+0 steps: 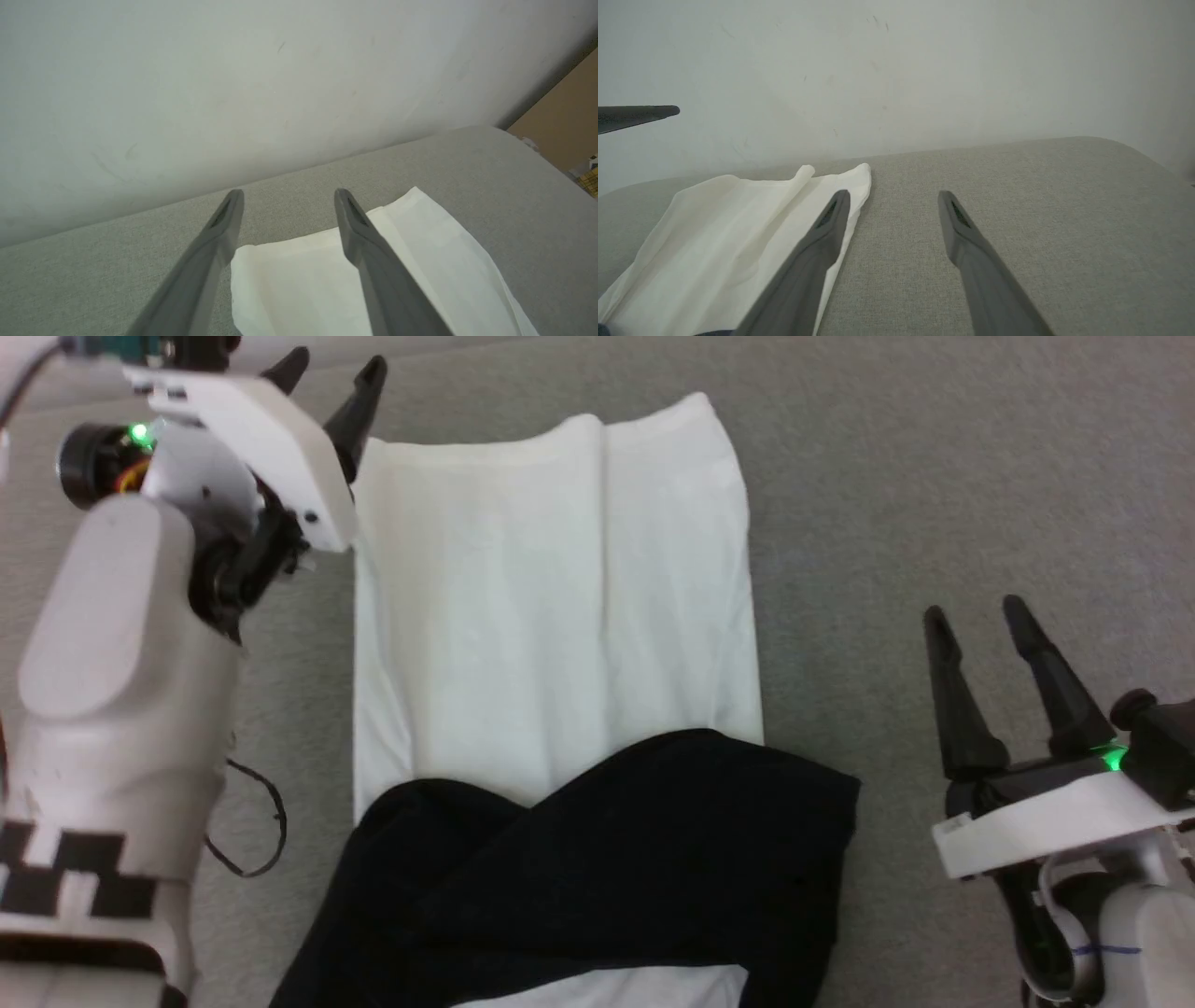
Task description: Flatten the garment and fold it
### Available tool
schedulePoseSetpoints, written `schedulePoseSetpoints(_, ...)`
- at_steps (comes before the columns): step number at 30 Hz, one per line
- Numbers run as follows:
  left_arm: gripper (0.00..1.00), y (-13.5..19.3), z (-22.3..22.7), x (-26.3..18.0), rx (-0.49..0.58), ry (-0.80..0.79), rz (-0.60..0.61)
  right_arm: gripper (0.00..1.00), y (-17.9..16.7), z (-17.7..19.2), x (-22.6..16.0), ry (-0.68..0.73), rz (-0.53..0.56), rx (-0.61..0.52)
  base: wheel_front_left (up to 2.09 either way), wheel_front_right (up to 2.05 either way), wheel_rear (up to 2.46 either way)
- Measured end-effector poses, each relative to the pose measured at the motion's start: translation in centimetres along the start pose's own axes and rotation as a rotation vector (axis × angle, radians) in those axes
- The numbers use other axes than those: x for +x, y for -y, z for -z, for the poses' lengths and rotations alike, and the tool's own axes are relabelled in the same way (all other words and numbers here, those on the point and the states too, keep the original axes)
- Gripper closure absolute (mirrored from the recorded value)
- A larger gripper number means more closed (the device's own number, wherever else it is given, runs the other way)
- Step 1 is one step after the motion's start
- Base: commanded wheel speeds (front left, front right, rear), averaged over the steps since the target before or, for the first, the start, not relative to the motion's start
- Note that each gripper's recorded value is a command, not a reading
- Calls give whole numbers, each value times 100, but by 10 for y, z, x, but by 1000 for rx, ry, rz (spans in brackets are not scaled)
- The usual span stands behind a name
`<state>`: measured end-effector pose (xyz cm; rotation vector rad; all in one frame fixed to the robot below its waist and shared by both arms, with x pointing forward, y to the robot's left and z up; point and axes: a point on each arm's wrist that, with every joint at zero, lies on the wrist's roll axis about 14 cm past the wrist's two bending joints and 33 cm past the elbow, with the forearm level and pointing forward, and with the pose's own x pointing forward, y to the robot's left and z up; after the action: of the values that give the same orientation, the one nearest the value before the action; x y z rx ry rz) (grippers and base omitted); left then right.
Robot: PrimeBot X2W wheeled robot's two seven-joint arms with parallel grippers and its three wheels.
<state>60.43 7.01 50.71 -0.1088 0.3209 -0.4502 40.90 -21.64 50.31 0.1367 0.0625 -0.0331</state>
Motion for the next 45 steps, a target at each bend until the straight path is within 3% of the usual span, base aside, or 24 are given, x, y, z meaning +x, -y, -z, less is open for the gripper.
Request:
schedulePoseSetpoints(9, 0, -30, 104, 25, 35, -580, -50, 0, 8, 21, -2, -48, 28, 15, 0, 0, 0)
schedulePoseSetpoints(16, 0, -38, 137, 34, 4, -750, -97, 0, 25, 39, -7, -97, 82, 25, 0, 0, 0)
schedulePoseSetpoints(17, 38, -37, 139, 36, -3, -761, -93, 0, 26, 41, -8, -105, 88, 26, 0, 0, 0)
schedulePoseSetpoints(18, 83, -36, 141, 37, -15, -767, -90, 0, 28, 43, -8, -110, 92, 25, 0, 0, 0)
schedulePoseSetpoints(19, 100, -35, 143, 37, -20, -776, -87, 0, 29, 45, -8, -115, 95, 24, 0, 0, 0)
schedulePoseSetpoints(24, 100, -30, 143, 38, -16, -745, -73, 0, 27, 45, -1, -121, 85, 32, 0, 0, 0)
schedulePoseSetpoints(28, 100, -28, 138, 34, 50, -669, -68, 0, 19, 43, 13, -124, 45, 44, 0, 0, 0)
schedulePoseSetpoints(33, 100, -25, 130, 26, 88, -526, -70, 0, 12, 34, 49, -127, -15, 72, 0, 0, 0)
schedulePoseSetpoints(40, 100, -17, 106, 22, 89, -352, -59, 0, -4, 33, 127, -260, -107, 83, 0, 0, 0)
schedulePoseSetpoints(45, 100, -17, 81, 29, 81, -237, -52, 0, -22, 56, 170, -458, -152, 71, 0, 0, 0)
